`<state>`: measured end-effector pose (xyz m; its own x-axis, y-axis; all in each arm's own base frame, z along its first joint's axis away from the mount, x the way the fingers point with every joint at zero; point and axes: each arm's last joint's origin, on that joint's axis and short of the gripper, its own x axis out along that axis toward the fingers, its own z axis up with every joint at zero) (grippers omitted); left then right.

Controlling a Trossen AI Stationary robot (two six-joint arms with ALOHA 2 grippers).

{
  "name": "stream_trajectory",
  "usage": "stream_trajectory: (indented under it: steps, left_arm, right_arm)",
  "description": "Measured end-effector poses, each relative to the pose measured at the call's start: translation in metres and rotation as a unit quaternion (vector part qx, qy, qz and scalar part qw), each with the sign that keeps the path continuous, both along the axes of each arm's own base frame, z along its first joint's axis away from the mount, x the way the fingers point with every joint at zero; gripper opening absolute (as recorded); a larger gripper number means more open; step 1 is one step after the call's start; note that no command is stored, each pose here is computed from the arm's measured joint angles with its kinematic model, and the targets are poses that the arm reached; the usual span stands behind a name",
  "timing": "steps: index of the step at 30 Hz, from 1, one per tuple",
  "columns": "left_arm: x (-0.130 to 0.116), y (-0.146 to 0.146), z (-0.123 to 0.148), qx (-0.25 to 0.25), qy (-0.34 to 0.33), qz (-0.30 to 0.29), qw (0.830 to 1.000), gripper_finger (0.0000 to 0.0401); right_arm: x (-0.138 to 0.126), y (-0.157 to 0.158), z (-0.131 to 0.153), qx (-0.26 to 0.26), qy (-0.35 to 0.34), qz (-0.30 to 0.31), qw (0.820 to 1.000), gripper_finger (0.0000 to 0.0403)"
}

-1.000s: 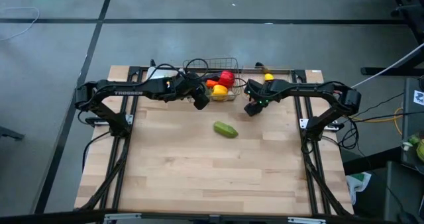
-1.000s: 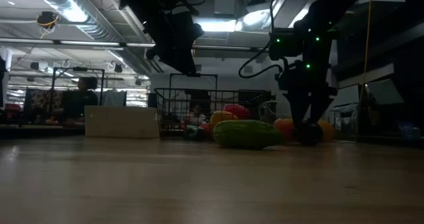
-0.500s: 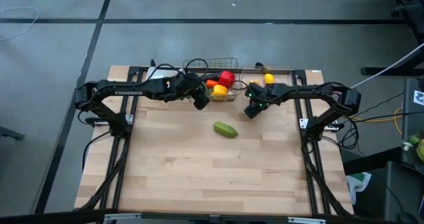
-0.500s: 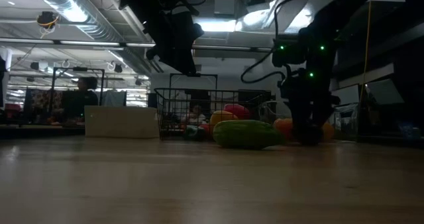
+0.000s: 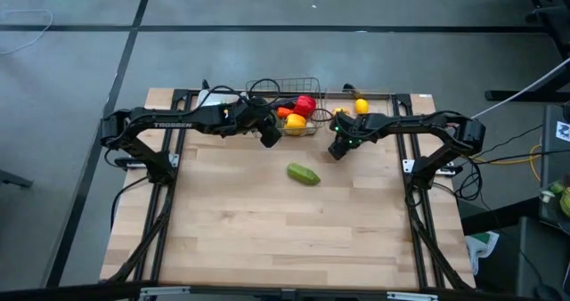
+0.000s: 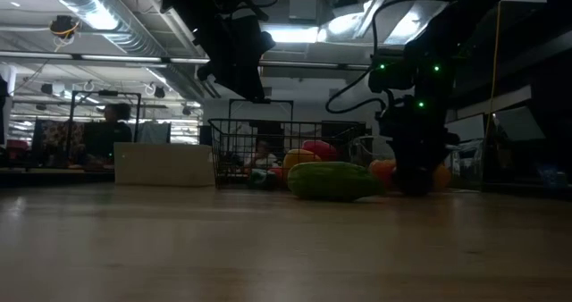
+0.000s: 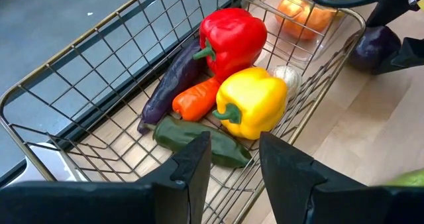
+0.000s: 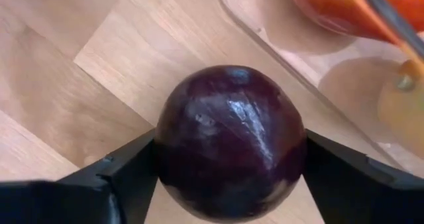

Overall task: Sort produce into baskets
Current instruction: Put the plum into the wire basket

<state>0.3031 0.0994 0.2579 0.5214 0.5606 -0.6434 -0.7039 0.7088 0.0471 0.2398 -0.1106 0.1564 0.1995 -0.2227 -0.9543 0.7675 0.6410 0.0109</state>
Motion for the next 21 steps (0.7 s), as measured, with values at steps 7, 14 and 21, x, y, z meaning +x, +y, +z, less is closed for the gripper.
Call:
stream_trajectory:
  steps: [7,14,21]
  left_arm:
    - [0.000,0.000,0.000,0.000,0.000,0.000,1.000,0.0125]
    - [0.000,0.000,0.000,0.000,0.000,0.000,1.000,0.0125]
    - [0.000,0.000,0.000,0.000,0.000,0.000,1.000,0.0125]
  right_arm:
    - [0.000,0.001,0.000,0.008,-0.002,0.002,1.000,0.0290]
    - [-0.003,0.005,0.009,0.042,-0.027,0.013,0.999,0.0296]
    - [-0.014,0.010,0.043,0.026,-0.095,0.016,0.995,0.0293]
